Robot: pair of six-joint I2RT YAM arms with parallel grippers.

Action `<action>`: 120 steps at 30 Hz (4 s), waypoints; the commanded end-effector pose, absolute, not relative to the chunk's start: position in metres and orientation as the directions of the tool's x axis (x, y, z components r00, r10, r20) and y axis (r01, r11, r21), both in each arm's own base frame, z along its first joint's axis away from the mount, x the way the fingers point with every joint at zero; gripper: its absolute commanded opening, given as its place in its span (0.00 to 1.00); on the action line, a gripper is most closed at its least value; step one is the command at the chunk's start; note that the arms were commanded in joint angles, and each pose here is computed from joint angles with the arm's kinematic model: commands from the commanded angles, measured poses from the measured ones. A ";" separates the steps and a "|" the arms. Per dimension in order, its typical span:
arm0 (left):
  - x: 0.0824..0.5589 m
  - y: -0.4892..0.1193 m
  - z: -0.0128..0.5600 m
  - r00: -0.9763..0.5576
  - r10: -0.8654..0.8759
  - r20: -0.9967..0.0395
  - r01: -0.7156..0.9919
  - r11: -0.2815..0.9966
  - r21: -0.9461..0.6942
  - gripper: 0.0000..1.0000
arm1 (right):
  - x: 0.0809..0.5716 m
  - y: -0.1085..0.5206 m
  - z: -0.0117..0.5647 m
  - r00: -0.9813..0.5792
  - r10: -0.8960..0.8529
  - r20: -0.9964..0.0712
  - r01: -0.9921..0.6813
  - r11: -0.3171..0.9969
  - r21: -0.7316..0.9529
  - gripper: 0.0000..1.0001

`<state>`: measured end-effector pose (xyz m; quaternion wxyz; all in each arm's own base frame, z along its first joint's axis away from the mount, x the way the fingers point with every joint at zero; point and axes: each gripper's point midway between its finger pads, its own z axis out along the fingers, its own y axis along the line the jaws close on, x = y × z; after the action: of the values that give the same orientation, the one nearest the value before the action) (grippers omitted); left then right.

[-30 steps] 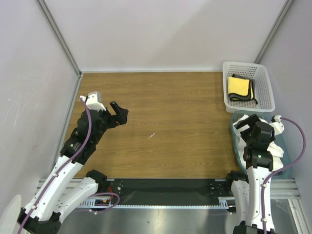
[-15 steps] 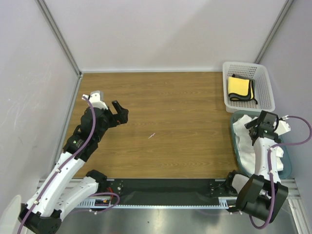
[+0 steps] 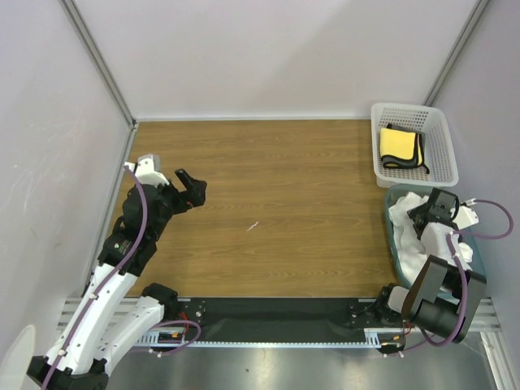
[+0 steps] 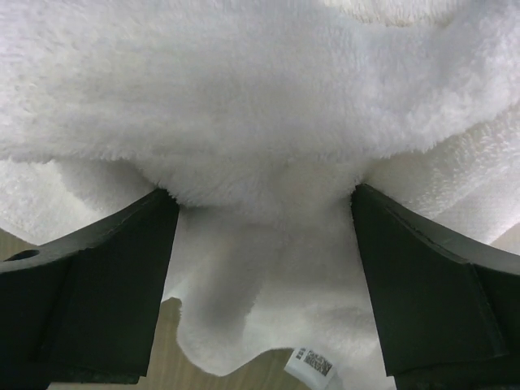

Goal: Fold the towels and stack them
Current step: Grab crumpled towel, then move the towel to the center of the board

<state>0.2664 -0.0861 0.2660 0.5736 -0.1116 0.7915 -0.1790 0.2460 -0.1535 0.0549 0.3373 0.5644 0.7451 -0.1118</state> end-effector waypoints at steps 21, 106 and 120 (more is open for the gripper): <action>0.270 -0.081 0.274 -0.282 -0.426 -0.860 0.032 0.891 -0.452 1.00 | 0.238 -0.148 0.210 0.021 0.596 -0.803 0.733 0.537 0.418 0.00; 0.388 -0.209 0.179 -0.367 -0.273 -0.889 0.291 0.874 -0.389 0.36 | 0.406 0.298 0.420 -0.458 0.302 -0.836 -0.576 0.616 0.538 0.00; 0.400 -0.167 0.302 -0.280 -0.199 -0.939 0.167 0.953 -0.252 0.00 | 0.410 0.230 0.434 -0.414 0.329 -0.849 -0.485 0.710 0.511 0.00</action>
<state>0.4035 -0.2009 0.1887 0.5393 0.0073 0.8186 -0.1974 0.4275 0.2667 0.3770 0.4778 -0.0539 0.7864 0.3878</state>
